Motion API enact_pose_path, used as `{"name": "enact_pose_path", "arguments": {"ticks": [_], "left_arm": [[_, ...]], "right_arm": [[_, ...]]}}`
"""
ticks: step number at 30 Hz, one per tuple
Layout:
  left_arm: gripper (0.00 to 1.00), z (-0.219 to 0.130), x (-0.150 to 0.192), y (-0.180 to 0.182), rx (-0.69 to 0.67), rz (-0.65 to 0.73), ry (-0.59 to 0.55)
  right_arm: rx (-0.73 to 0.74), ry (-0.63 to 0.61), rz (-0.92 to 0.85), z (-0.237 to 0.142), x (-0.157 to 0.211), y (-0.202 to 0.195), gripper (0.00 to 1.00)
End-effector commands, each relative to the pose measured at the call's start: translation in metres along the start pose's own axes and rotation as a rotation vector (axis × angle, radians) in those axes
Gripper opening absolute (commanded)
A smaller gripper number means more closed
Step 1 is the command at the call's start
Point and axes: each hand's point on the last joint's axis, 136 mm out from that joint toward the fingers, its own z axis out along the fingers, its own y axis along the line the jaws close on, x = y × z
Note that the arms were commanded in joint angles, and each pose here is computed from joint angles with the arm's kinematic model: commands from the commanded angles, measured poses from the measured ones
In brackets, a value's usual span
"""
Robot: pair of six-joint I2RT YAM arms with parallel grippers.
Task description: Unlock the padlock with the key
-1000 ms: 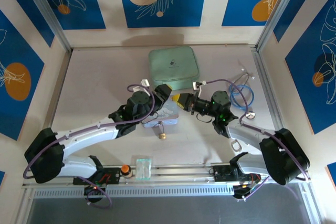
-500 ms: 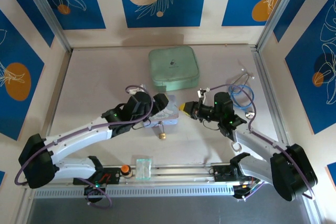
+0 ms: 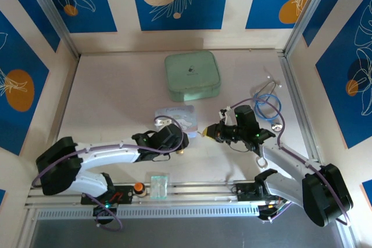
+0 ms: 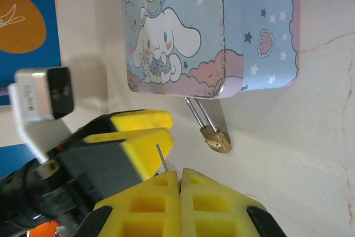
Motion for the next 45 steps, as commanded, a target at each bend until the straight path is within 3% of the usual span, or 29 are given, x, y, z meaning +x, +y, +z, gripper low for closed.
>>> {"name": "enact_pose_path", "arguments": {"ticks": [1,11,19,25,33,38,45], "left_arm": [[0.57,0.010,-0.001,0.005,0.026,-0.020,-0.057],[0.54,0.034,0.009,0.008,0.028,0.031,-0.043],[0.31,0.038,0.022,0.027,-0.092,0.027,0.015],[0.22,0.039,0.025,0.029,-0.101,0.014,0.012],[0.07,0.034,0.011,0.017,-0.052,-0.055,-0.050],[0.00,0.032,0.003,0.015,0.000,-0.160,-0.104],[0.00,0.010,-0.033,-0.003,0.141,-0.273,-0.280]], "right_arm": [[-0.005,0.034,-0.024,0.000,0.004,0.006,0.00],[0.005,0.060,-0.014,0.008,0.006,0.002,0.00],[0.025,0.072,-0.004,0.011,0.012,-0.007,0.00],[0.033,0.073,0.006,0.013,0.016,-0.013,0.00],[0.021,0.103,0.051,0.021,0.022,-0.012,0.00],[0.034,0.169,0.210,0.028,0.032,-0.021,0.00],[-0.019,0.250,0.362,0.041,0.041,-0.025,0.00]]}}
